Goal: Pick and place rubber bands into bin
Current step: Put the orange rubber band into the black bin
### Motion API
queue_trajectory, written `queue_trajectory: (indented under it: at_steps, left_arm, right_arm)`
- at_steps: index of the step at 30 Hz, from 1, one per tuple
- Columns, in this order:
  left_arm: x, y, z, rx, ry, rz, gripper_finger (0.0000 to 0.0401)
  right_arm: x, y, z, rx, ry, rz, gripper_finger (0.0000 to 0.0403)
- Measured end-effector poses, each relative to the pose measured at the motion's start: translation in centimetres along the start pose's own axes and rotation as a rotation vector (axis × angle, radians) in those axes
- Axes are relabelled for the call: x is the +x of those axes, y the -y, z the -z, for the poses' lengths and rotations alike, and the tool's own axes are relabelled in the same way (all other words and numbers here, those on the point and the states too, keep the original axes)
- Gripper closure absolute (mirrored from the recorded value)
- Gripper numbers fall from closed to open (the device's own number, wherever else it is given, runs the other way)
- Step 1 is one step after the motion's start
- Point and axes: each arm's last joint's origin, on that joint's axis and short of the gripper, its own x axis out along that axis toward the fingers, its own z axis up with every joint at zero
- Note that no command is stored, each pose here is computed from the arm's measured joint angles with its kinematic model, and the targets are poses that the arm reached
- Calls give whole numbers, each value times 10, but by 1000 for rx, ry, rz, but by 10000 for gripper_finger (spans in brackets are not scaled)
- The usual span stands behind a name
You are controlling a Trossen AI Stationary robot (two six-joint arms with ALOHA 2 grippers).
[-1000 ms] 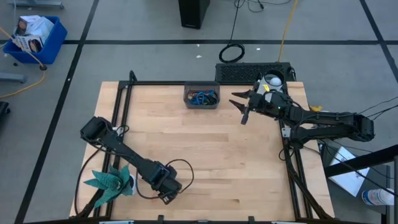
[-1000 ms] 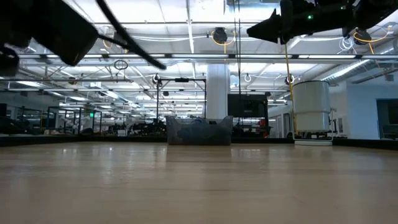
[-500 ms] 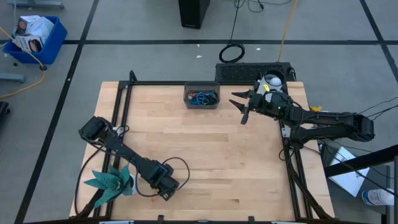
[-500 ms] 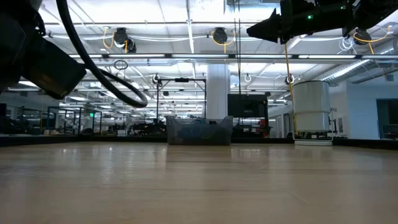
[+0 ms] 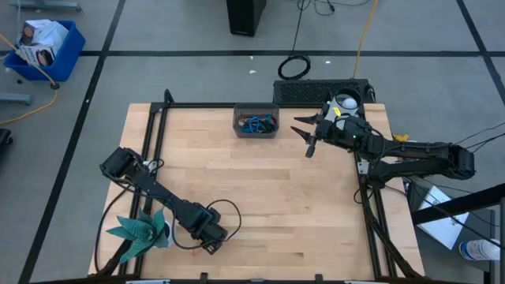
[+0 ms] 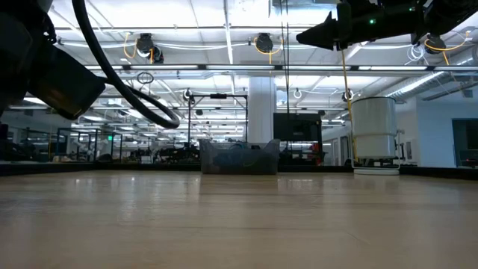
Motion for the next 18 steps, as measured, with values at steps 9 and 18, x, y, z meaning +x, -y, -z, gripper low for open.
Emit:
queue_trajectory:
  at_steps: [9,18]
  left_arm:
    - [0,0,0,53,3,-1,173]
    - [1,0,2,5,12,-3,174]
  right_arm:
    - [0,0,0,-2,-1,0,261]
    - [0,0,0,-1,-1,0,261]
